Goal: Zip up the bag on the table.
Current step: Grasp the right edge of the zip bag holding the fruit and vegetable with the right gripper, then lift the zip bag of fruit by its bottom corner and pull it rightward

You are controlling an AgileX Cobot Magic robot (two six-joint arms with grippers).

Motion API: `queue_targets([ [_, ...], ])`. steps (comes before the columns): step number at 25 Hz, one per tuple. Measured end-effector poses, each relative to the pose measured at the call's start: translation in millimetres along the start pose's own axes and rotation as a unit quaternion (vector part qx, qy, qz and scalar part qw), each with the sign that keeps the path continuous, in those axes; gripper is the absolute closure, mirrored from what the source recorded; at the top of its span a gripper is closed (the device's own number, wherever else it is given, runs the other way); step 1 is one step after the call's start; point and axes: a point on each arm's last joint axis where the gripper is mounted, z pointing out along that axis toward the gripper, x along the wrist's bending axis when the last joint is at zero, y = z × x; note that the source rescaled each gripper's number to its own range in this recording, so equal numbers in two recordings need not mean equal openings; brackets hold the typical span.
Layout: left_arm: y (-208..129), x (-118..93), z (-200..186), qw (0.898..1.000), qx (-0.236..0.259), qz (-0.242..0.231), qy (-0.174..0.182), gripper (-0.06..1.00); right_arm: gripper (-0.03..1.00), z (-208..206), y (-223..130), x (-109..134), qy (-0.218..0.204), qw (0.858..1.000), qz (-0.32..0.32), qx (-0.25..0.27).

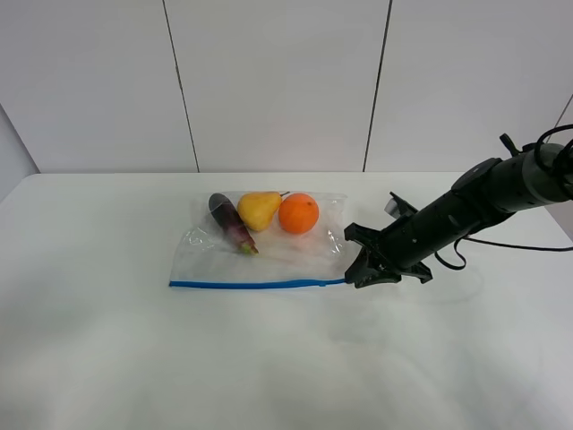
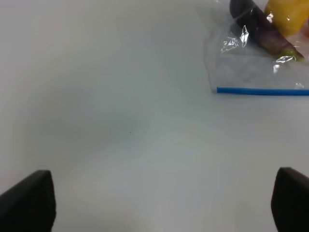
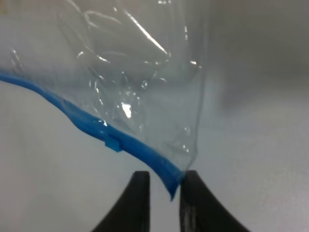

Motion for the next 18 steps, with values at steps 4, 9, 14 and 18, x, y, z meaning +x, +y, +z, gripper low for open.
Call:
queue_targets([
  [4, 0.1, 0.0, 0.0, 1.0, 0.0, 0.0, 0.0, -0.06, 0.84, 0.0, 0.0, 0.0, 0.0, 1.0, -0.002, 0.0],
  [9, 0.1, 0.0, 0.0, 1.0, 0.0, 0.0, 0.0, -0.06, 0.9, 0.0, -0.1, -0.2, -0.001, 1.0, -0.005, 0.001],
  [14, 0.1, 0.0, 0.0, 1.0, 0.0, 0.0, 0.0, -0.06, 0.97, 0.0, -0.2, -0.5, -0.003, 1.0, -0.01, 0.001],
  [18, 0.2, 0.0, 0.0, 1.0, -0.001, 0.0, 0.0, -0.06, 0.97, -0.8, 1.1, 0.4, -0.003, 1.0, -0.015, 0.001],
])
